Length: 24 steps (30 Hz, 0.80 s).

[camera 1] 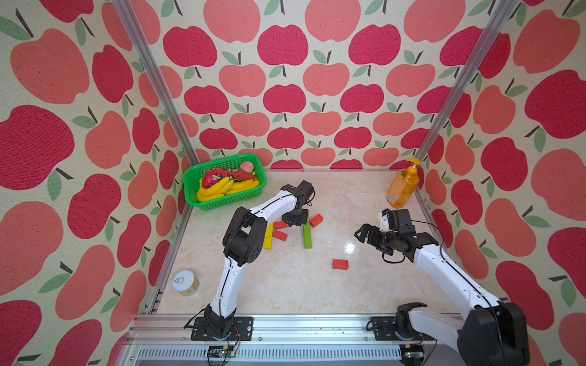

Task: Assemble the letter k with building blocks
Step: Adjust the building block at the center of the board.

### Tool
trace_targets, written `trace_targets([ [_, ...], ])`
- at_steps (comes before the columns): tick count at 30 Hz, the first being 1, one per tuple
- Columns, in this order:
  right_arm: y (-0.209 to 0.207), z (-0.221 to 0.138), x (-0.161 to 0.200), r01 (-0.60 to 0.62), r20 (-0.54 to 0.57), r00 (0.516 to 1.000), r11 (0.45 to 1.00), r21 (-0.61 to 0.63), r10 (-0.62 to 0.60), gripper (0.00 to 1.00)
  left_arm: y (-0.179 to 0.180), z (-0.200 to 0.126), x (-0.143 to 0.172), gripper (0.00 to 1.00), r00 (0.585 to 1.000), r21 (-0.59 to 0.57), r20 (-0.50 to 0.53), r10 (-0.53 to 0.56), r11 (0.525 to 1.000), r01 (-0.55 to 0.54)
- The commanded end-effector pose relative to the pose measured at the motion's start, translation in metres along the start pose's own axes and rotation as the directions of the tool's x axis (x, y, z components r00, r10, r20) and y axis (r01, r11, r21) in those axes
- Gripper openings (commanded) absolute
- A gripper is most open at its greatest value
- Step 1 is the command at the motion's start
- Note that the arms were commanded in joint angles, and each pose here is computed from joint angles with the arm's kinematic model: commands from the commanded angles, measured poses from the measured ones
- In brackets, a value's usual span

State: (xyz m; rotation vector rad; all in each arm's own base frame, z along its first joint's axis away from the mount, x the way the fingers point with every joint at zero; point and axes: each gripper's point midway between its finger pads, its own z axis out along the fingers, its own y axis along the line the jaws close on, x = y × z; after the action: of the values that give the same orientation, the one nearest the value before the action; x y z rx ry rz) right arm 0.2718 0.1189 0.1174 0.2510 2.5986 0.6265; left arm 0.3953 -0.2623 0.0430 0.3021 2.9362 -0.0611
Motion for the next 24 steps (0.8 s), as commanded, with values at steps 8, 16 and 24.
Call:
trace_targets([
  [8,-0.003,0.0,0.002,-0.02,-0.009,1.0,1.0,0.009,0.02,0.99,-0.003,0.018,-0.006,0.18,0.999,0.034,-0.012,-0.038,0.999,0.038],
  [16,-0.001,0.001,-0.001,-0.024,-0.007,1.0,1.0,0.003,0.024,0.99,-0.004,0.02,-0.011,0.18,0.998,0.033,-0.008,-0.057,0.998,0.057],
  [24,0.0,0.003,-0.002,-0.022,-0.012,1.0,1.0,0.002,0.022,0.99,-0.007,0.025,-0.011,0.24,0.997,0.038,-0.021,-0.069,0.997,0.07],
])
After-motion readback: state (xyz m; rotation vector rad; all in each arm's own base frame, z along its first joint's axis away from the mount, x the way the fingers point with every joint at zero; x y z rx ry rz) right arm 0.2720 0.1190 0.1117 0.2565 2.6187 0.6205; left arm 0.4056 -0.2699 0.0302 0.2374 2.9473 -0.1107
